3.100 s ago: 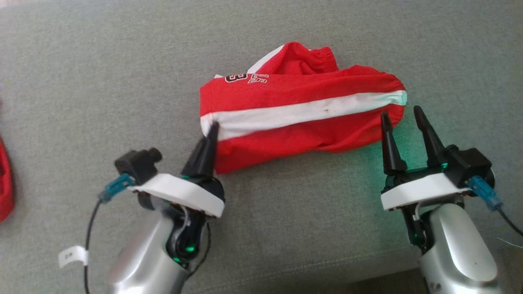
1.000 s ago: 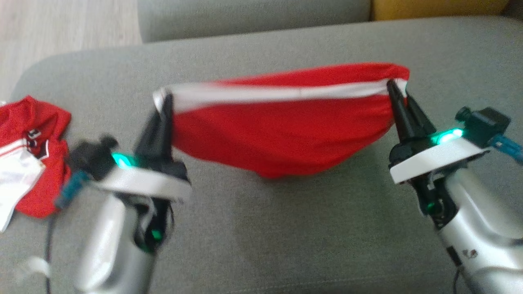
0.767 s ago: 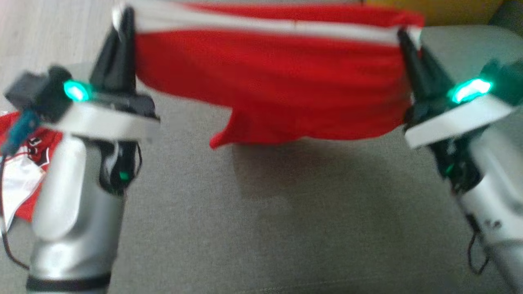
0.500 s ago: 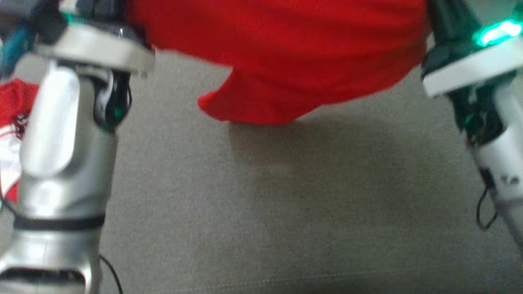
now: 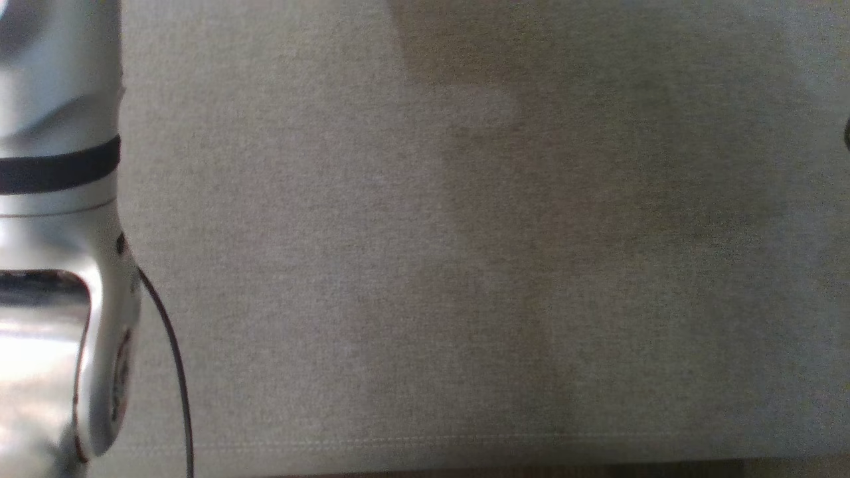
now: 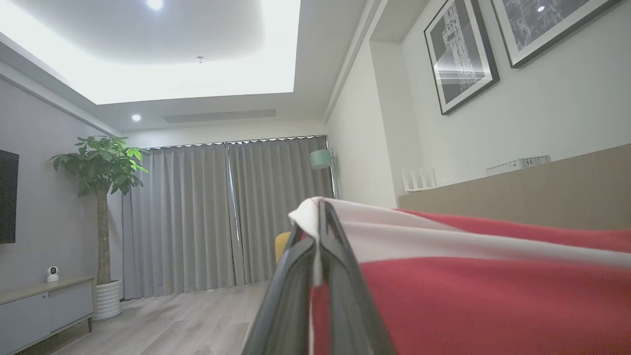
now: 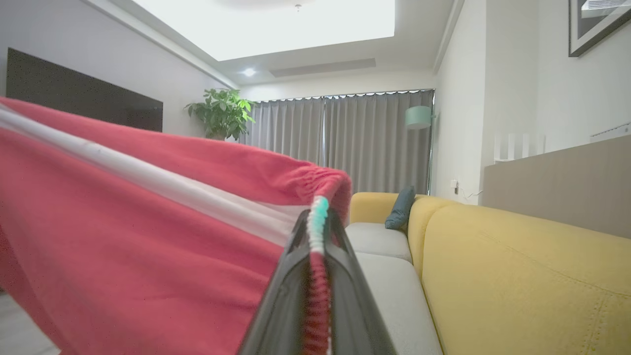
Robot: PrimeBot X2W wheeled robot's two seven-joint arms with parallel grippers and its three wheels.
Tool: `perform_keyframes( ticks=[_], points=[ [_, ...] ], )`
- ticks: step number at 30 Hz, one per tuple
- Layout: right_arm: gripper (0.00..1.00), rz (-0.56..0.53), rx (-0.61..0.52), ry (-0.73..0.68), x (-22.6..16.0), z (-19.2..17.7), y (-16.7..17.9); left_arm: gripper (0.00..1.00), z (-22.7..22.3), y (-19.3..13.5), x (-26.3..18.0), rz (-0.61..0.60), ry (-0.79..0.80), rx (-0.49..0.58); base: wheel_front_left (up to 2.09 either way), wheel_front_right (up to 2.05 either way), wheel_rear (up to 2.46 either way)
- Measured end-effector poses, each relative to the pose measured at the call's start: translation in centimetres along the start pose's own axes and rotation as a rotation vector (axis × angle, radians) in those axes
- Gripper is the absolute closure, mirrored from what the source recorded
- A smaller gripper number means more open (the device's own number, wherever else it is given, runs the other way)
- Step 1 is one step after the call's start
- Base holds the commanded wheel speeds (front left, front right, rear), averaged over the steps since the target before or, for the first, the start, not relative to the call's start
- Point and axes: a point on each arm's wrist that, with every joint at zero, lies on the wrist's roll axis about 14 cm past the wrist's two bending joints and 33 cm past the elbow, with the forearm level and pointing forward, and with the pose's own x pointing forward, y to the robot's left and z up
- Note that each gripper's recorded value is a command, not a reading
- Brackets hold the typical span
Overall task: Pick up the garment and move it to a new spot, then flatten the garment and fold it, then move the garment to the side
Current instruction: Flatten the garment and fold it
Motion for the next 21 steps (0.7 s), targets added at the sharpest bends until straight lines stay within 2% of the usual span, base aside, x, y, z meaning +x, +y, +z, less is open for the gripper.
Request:
perform_keyframes(
  ticks=[3,5,9,12,16,21],
  points=[
    [1.0,0.013,-0.012,0.048,0.1,-2.7,0.6,1.0,-1.4,0.0,-0.5,0.001,0.022,-0.004,0.0,0.0,0.0],
    [1.0,0.029,-0.006,0.129,-0.8,-6.1,1.3,1.0,-4.0,0.1,-2.2,0.016,0.09,-0.032,0.0,0.0,0.0],
    [1.0,0.081,0.008,0.363,-6.2,-14.6,3.7,1.0,-10.7,-0.2,-8.8,0.082,0.294,-0.142,0.0,0.0,0.0],
    [1.0,0.093,0.067,0.504,-11.1,-18.9,5.3,1.0,-14.8,-1.2,-15.4,0.118,0.462,-0.22,0.0,0.0,0.0],
    [1.0,0.132,0.136,0.598,-16.0,-20.4,8.0,1.0,-16.8,-3.0,-23.6,0.162,0.639,-0.326,0.0,0.0,0.0],
    [1.0,0.187,0.175,0.597,-19.2,-18.6,10.0,1.0,-15.8,-4.7,-29.6,0.215,0.747,-0.394,0.0,0.0,0.0]
  ],
)
